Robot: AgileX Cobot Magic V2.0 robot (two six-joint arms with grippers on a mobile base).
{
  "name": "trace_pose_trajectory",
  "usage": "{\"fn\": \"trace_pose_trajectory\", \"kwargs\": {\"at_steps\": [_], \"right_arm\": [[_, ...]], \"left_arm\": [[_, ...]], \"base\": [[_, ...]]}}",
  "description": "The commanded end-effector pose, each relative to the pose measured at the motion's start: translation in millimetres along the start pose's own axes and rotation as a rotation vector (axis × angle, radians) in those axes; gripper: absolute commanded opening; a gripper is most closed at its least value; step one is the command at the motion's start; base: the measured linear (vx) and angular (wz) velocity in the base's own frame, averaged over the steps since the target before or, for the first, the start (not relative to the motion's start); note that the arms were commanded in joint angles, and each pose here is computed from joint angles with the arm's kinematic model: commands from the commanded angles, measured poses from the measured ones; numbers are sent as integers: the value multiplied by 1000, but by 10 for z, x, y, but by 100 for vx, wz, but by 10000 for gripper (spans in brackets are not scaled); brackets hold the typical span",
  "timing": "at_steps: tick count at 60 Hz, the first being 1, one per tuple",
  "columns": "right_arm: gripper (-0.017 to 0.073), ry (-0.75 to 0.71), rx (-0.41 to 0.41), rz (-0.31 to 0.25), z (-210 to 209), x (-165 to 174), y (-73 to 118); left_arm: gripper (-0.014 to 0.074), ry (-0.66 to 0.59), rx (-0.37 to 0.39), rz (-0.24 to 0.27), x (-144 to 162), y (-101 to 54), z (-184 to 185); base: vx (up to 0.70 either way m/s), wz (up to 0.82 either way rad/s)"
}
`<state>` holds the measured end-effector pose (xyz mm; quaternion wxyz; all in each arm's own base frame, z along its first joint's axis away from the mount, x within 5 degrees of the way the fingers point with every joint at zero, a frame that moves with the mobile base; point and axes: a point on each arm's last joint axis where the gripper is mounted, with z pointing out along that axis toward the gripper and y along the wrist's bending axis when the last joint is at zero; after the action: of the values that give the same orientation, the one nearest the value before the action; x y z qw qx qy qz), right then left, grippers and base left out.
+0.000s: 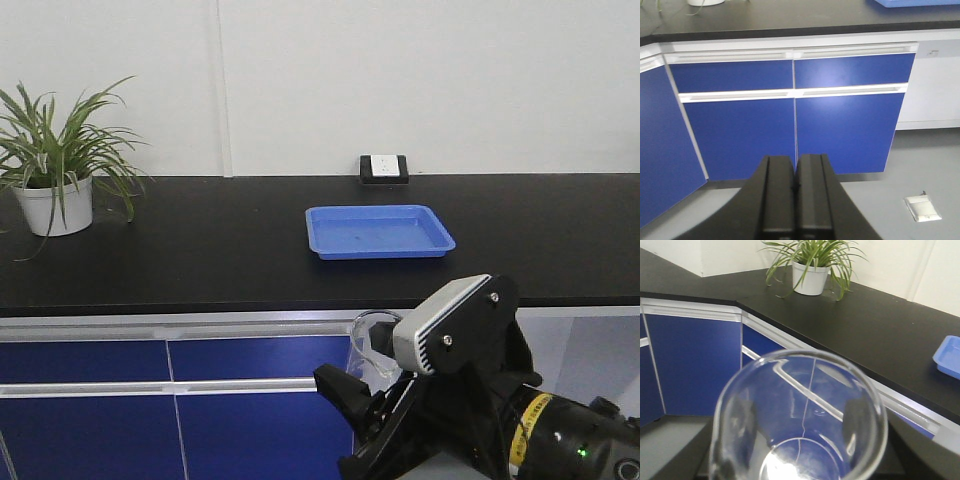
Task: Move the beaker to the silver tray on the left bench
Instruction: 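Hold the beaker in the right gripper while driving to the silver tray bench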
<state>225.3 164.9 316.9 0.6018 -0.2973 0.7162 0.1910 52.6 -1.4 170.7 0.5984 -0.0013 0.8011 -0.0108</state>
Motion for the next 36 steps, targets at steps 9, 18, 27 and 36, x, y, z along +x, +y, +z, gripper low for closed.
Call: {"fn": "trace_pose_trajectory", "kwargs": {"at_steps": [9, 18, 27, 36], "right_arm": [[-11, -126, -22, -1, -75, -241, 10], [-11, -126, -22, -1, -75, -241, 10], [-11, -126, -22, -1, -75, -241, 10], [-11, -126, -22, -1, -75, -241, 10]], "left_arm": [[1, -66, 4, -7, -12, -1, 15], [1, -66, 4, -7, -12, -1, 15], [1, -66, 4, -7, -12, -1, 15], [1, -66, 4, -7, -12, -1, 15]], "base": [[-8, 21], [-4, 29], [-3, 39], [-1, 59]]}}
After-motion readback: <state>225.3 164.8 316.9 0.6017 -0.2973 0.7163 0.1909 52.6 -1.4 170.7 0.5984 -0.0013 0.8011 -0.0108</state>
